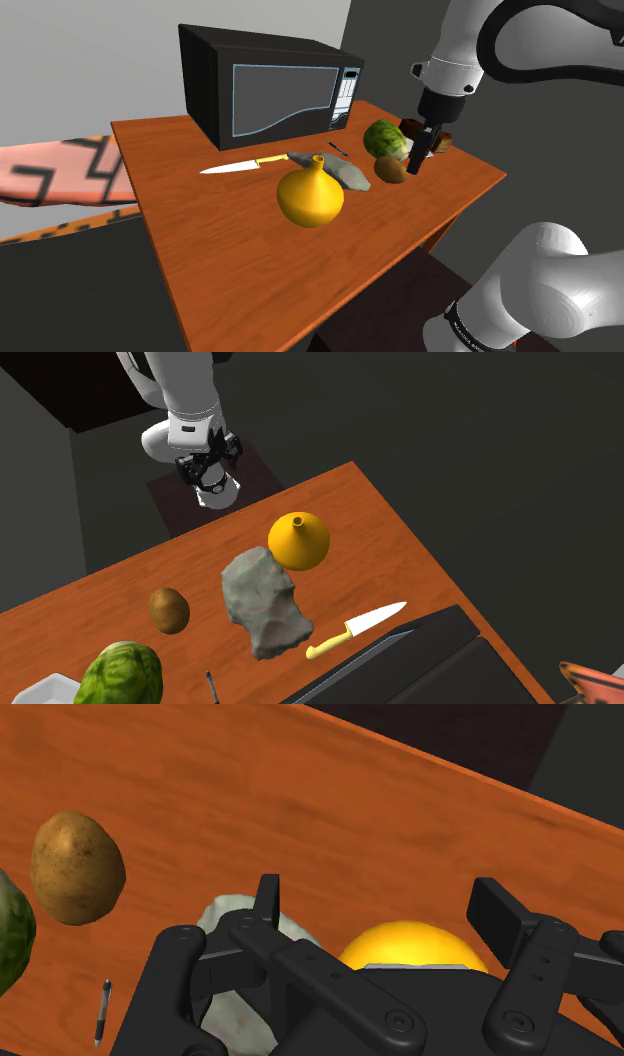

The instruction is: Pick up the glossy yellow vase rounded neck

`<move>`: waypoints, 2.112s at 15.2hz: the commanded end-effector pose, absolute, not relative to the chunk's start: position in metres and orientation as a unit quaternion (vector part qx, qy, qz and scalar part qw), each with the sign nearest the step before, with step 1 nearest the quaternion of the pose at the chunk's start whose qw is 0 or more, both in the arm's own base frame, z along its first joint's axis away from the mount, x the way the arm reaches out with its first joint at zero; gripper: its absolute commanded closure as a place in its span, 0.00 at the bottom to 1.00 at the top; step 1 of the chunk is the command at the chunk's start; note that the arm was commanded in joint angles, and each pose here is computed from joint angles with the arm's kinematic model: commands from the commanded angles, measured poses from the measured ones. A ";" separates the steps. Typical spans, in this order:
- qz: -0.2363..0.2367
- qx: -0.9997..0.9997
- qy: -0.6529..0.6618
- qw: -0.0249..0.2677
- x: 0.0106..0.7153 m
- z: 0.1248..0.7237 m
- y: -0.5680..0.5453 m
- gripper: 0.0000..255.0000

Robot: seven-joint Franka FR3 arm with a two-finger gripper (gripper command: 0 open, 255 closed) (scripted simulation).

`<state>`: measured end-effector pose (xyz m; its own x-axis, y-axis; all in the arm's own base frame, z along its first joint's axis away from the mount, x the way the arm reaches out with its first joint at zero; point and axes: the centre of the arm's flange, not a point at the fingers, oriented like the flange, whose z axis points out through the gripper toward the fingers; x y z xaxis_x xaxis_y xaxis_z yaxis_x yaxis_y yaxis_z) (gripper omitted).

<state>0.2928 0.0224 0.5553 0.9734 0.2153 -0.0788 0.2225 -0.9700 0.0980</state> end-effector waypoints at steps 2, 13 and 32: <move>-0.032 0.992 0.113 0.051 0.304 0.553 0.028 0.00; -0.007 0.989 0.148 0.022 0.420 0.528 0.091 0.00; 0.005 0.986 0.165 0.008 0.476 0.478 0.127 1.00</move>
<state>0.4766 0.1265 0.4790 0.9456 0.3251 0.0082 0.3250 -0.9456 0.0180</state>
